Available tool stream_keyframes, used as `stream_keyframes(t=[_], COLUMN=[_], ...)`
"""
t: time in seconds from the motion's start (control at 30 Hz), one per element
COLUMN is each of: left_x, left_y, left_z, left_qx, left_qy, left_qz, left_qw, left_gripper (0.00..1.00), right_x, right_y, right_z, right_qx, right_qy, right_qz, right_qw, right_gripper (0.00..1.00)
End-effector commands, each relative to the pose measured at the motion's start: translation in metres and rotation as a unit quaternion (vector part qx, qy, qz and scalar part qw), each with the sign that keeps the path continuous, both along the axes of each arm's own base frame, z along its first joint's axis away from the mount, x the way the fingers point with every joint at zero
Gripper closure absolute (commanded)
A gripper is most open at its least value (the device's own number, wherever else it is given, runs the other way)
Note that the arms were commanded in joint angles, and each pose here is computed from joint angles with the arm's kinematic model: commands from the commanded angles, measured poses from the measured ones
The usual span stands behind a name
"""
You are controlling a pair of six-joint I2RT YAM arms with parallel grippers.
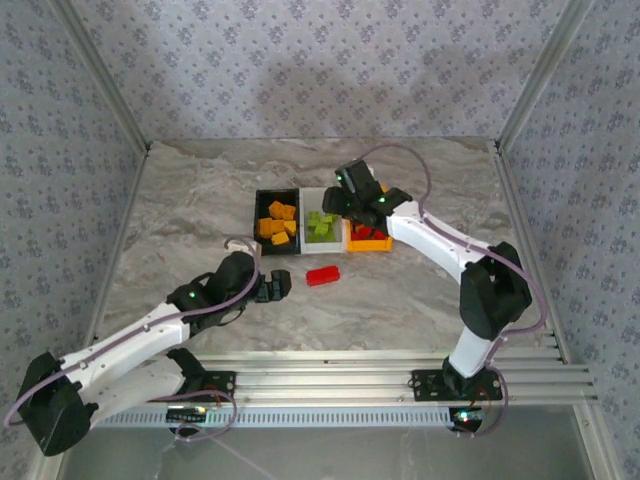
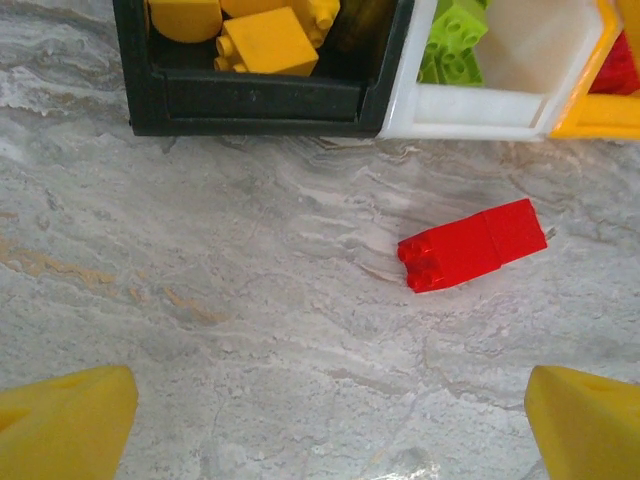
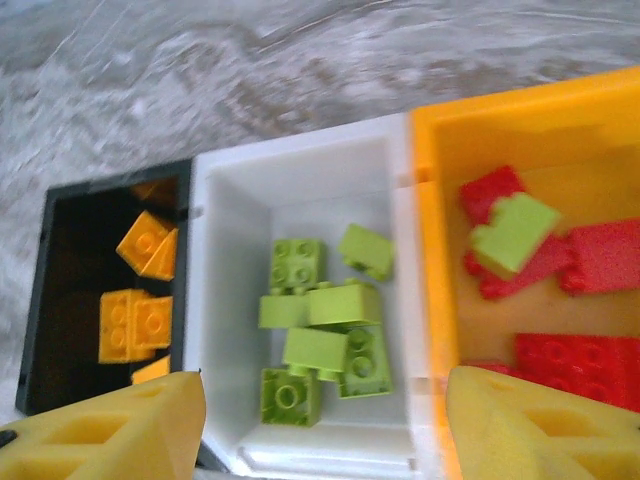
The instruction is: Sort the legos into containers by color
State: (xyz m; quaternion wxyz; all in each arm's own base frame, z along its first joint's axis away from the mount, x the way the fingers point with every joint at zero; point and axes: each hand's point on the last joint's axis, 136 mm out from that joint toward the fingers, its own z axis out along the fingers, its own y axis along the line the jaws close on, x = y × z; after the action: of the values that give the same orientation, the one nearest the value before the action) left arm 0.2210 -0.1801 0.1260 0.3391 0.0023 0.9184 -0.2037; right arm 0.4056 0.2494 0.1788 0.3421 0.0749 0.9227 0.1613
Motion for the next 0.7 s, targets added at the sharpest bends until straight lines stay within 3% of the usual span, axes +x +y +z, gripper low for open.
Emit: stream_keyframes(t=[0.0,0.23,0.67], left_x=[-0.001,-0.005,-0.005], left_y=[-0.001,0.001,0.004], left_z=[0.007,0.013,0.015], left_qx=[-0.026,-0.028,-0.035], left_qy=[-0.003,-0.005,-0.008], left_qz=[0.005,0.000,-0.001], left_qw=[1.000,1.000,0.999], left_gripper=[0.00,0.01,0.01], right_x=[0.000,0.015,0.045], right_y=[-0.036,-0.055,-0.059], right_z=[-0.018,-0.033,-0.064], right_qx=[-0.018,-0.029,-0.007], right_qy=[0.038,0.064,0.087], right_qz=[-0.100,-0.159,-0.164], right_qw=[0.994,0.985,0.983], right_gripper=[0.33,0.37,0.47])
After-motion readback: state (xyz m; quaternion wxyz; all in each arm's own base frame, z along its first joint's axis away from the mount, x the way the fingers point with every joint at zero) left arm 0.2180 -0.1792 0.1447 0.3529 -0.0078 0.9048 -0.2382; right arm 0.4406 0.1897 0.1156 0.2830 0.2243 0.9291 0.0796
